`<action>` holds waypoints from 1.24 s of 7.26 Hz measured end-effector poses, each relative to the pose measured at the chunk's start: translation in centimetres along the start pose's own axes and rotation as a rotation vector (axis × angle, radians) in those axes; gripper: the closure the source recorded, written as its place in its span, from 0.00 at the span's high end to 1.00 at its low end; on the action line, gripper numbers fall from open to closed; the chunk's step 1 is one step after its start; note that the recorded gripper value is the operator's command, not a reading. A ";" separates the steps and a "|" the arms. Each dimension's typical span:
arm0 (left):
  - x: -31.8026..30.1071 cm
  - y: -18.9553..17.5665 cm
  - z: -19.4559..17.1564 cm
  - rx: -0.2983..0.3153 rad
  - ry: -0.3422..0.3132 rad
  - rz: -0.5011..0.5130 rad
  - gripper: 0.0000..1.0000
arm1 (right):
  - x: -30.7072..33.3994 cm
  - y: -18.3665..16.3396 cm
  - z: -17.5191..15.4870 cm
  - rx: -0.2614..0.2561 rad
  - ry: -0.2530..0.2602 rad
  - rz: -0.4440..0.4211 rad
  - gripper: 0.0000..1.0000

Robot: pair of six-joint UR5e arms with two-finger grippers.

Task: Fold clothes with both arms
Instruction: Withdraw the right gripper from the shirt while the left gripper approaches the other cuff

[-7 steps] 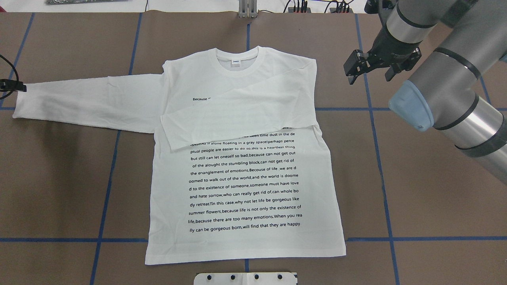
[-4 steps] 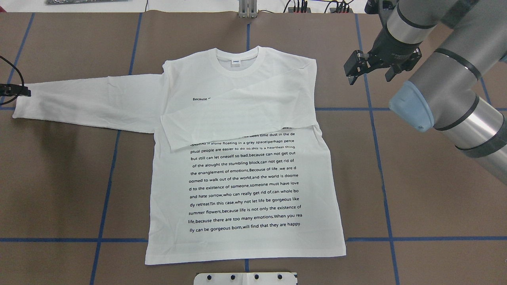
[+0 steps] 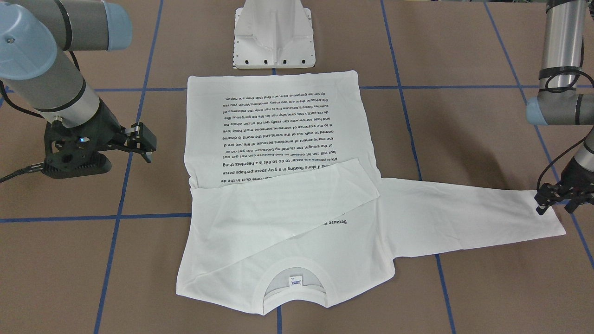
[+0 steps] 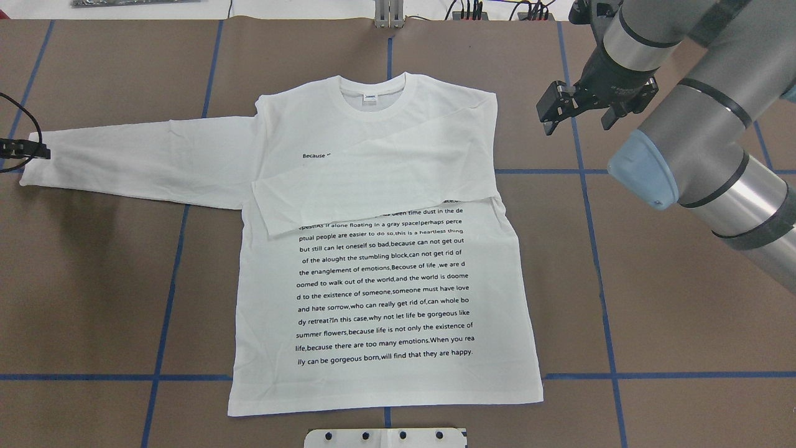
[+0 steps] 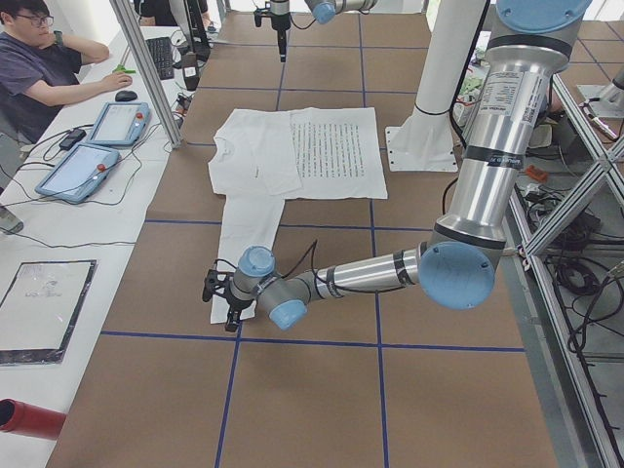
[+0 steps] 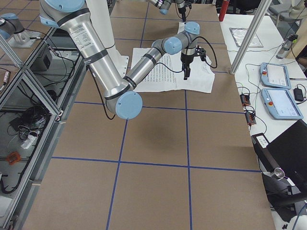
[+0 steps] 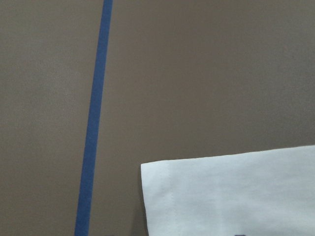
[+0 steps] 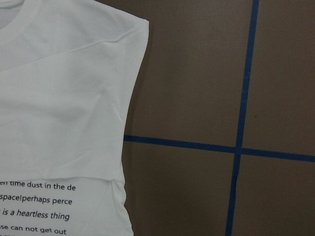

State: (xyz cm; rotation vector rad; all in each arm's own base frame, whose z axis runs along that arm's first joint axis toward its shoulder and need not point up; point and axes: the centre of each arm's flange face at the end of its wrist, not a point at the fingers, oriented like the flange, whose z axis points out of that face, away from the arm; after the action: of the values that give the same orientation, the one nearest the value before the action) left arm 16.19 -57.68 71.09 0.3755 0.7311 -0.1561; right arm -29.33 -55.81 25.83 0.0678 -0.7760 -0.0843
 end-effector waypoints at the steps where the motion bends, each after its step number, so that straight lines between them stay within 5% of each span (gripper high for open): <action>1: -0.2 0.2 0.1 -0.004 -0.003 -0.002 0.84 | 0.0 0.0 0.0 0.000 -0.001 0.000 1.00; 7: -0.5 0.5 0.4 -0.011 -0.007 -0.006 0.83 | 0.0 0.2 -0.3 0.005 -0.005 -0.001 1.00; 9: -0.6 0.5 0.4 -0.012 -0.007 -0.008 0.74 | 0.0 0.2 -0.4 0.005 -0.005 -0.001 1.00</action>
State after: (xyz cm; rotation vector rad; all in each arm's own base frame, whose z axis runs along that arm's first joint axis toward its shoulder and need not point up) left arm 16.18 -57.33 71.89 0.3607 0.7263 -0.1608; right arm -29.09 -55.61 25.56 0.0730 -0.7814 -0.0837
